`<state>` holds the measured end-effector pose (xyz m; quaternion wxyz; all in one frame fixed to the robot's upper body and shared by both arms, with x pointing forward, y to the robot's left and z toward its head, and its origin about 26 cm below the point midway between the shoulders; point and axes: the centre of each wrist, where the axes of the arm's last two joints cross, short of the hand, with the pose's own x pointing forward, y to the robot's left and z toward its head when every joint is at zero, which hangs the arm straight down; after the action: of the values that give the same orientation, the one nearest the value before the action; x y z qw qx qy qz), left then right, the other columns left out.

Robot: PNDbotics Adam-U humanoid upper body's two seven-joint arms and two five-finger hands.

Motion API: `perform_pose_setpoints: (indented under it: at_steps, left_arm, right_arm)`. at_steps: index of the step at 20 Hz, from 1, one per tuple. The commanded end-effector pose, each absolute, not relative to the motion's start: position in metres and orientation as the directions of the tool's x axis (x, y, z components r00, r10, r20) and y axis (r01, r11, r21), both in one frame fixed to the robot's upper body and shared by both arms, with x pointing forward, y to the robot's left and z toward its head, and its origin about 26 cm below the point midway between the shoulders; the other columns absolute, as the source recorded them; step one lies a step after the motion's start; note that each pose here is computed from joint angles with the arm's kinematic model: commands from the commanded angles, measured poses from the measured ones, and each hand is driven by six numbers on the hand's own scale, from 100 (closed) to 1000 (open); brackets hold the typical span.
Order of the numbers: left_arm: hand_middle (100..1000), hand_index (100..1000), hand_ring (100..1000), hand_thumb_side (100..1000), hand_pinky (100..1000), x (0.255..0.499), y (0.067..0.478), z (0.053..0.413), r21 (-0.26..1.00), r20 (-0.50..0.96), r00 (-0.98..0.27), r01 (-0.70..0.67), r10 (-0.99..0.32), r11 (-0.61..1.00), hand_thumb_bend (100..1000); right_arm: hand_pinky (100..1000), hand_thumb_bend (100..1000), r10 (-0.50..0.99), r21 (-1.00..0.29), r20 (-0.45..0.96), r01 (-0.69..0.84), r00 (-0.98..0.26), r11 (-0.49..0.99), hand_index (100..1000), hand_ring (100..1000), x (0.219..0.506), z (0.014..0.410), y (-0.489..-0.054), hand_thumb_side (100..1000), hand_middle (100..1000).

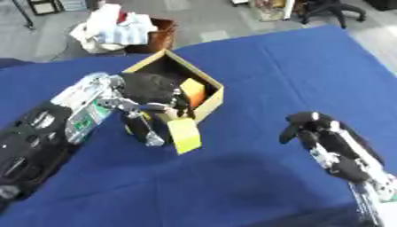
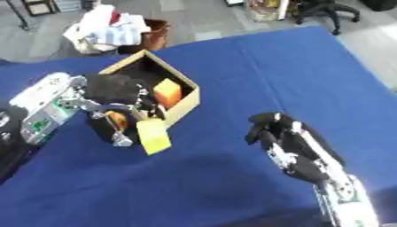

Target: Pick up objects on the table and place them in the box.

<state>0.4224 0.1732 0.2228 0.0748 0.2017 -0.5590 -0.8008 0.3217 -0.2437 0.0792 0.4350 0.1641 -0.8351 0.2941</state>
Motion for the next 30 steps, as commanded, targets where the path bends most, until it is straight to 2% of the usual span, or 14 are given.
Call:
perform_pose_setpoints:
  at_steps: [1, 5, 9, 11, 17, 20, 22, 24, 25, 28, 30]
  left_arm:
    - [576, 687, 735, 302, 847, 0.434, 0.184, 0.245, 0.924, -0.267, -0.870, -0.108, -0.415, -0.367, 185]
    - [583, 694, 739, 301, 844, 0.457, 0.187, 0.240, 0.949, -0.234, -0.779, -0.054, -0.581, -0.310, 178]
    - [598, 708, 741, 291, 840, 0.478, 0.183, 0.225, 0.964, -0.214, -0.689, -0.033, -0.693, -0.265, 143]
    - [620, 729, 741, 282, 838, 0.485, 0.178, 0.216, 0.971, -0.203, -0.656, -0.039, -0.727, -0.237, 116]
    - [736, 835, 772, 275, 844, 0.495, 0.159, 0.198, 0.980, -0.198, -0.590, -0.102, -0.782, -0.171, 136]
    - [788, 886, 795, 293, 855, 0.496, 0.156, 0.192, 0.977, -0.211, -0.564, -0.129, -0.799, -0.167, 236]
    - [814, 908, 804, 307, 861, 0.496, 0.156, 0.192, 0.974, -0.224, -0.554, -0.144, -0.802, -0.172, 343]
    - [828, 918, 812, 309, 867, 0.496, 0.158, 0.194, 0.974, -0.226, -0.549, -0.158, -0.805, -0.165, 400]
    - [832, 921, 815, 330, 870, 0.496, 0.159, 0.196, 0.974, -0.224, -0.548, -0.165, -0.806, -0.158, 408]
    - [852, 933, 829, 489, 881, 0.495, 0.163, 0.204, 0.972, -0.221, -0.544, -0.195, -0.809, -0.135, 431]
    - [859, 937, 835, 529, 886, 0.494, 0.167, 0.211, 0.969, -0.224, -0.538, -0.214, -0.813, -0.125, 441]
  right_arm:
    - [588, 100, -0.016, -0.364, 0.811, -0.526, -0.584, 0.768, 766, 607, 0.323, 0.085, -0.243, 456, 544]
    - [588, 100, -0.020, -0.360, 0.813, -0.530, -0.581, 0.768, 766, 606, 0.323, 0.084, -0.241, 455, 544]
    - [588, 100, -0.030, -0.357, 0.813, -0.538, -0.582, 0.764, 766, 606, 0.324, 0.084, -0.239, 454, 544]
    - [588, 100, -0.035, -0.356, 0.812, -0.542, -0.582, 0.761, 766, 606, 0.324, 0.085, -0.237, 454, 544]
    - [588, 100, -0.048, -0.353, 0.810, -0.551, -0.585, 0.756, 766, 606, 0.325, 0.086, -0.233, 455, 544]
    - [588, 100, -0.052, -0.352, 0.809, -0.553, -0.585, 0.756, 766, 606, 0.325, 0.086, -0.233, 456, 544]
    - [588, 100, -0.052, -0.351, 0.809, -0.552, -0.586, 0.756, 766, 606, 0.325, 0.087, -0.233, 456, 544]
    - [588, 100, -0.052, -0.351, 0.809, -0.552, -0.585, 0.757, 766, 606, 0.325, 0.087, -0.233, 456, 544]
    - [588, 100, -0.051, -0.351, 0.809, -0.551, -0.585, 0.757, 766, 606, 0.325, 0.087, -0.233, 456, 544]
    - [588, 100, -0.049, -0.352, 0.810, -0.550, -0.585, 0.758, 766, 606, 0.325, 0.086, -0.233, 455, 544]
    - [588, 100, -0.047, -0.352, 0.810, -0.549, -0.584, 0.758, 766, 606, 0.325, 0.086, -0.234, 455, 544]
